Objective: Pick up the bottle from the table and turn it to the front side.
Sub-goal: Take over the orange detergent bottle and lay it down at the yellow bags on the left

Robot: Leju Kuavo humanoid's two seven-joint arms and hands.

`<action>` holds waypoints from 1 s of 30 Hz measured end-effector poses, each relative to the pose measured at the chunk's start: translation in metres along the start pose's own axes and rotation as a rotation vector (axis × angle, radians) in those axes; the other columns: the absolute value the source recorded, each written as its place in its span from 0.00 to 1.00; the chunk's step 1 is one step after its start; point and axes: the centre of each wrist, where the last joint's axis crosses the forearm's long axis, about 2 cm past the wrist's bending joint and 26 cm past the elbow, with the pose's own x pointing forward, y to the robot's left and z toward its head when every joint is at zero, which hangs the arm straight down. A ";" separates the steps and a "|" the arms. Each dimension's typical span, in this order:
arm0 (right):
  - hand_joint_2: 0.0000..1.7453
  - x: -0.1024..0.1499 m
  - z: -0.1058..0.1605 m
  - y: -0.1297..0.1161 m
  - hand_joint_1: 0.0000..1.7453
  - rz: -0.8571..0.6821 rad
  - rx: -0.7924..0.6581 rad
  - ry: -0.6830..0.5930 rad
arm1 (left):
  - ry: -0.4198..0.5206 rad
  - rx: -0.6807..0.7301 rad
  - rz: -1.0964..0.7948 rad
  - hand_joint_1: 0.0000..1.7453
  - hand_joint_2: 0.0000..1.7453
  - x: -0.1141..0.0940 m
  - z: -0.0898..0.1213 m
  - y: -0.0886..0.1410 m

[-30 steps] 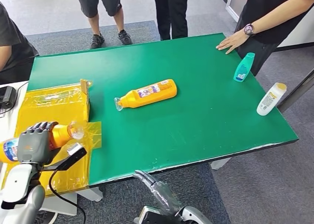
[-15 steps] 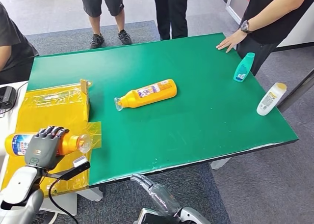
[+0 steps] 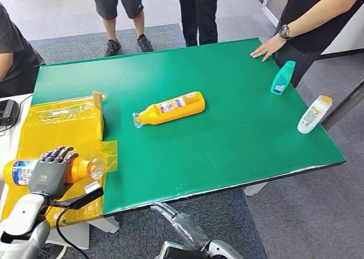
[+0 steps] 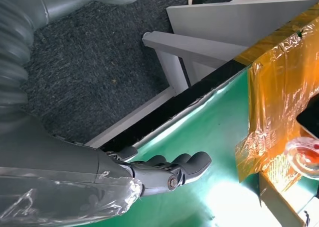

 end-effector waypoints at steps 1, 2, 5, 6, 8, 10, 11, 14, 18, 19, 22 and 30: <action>1.00 0.000 0.000 0.000 0.00 0.000 0.002 0.000 | 0.009 -0.009 -0.002 0.01 1.00 0.000 0.000 -0.001; 1.00 0.000 0.000 0.000 0.00 0.000 0.003 0.000 | 0.021 -0.018 -0.004 0.00 1.00 0.000 0.000 -0.002; 1.00 0.000 0.000 0.000 0.00 0.001 0.009 0.000 | 0.071 -0.041 -0.007 0.00 1.00 0.000 0.000 -0.004; 1.00 0.000 0.000 0.000 0.00 0.001 0.011 0.000 | 0.087 -0.047 -0.007 0.00 1.00 0.000 0.000 -0.004; 1.00 0.000 -0.001 0.000 0.00 0.003 0.015 0.000 | 0.113 -0.053 -0.008 0.00 1.00 0.000 -0.001 -0.005; 1.00 0.000 -0.001 0.000 0.00 0.004 0.018 0.001 | 0.132 -0.055 -0.008 0.00 1.00 0.001 -0.001 -0.005; 1.00 0.000 -0.001 0.000 0.00 0.005 0.020 0.002 | 0.139 -0.055 -0.007 0.00 1.00 0.001 -0.002 -0.005; 1.00 0.000 -0.001 0.000 0.00 0.008 0.024 0.003 | 0.147 -0.054 -0.005 0.00 1.00 0.003 -0.003 -0.004; 1.00 0.000 -0.001 0.000 0.00 0.010 0.026 0.004 | 0.148 -0.053 -0.002 0.00 1.00 0.004 -0.004 -0.004; 1.00 0.000 -0.001 0.000 0.00 0.010 0.026 0.004 | 0.148 -0.053 -0.002 0.00 1.00 0.004 -0.004 -0.004; 1.00 0.000 -0.001 0.000 0.00 0.011 0.028 0.007 | 0.145 -0.053 0.002 0.00 1.00 0.006 -0.004 -0.003; 1.00 0.000 -0.001 0.000 0.00 0.013 0.030 0.010 | 0.142 -0.052 0.015 0.00 1.00 0.010 -0.005 -0.003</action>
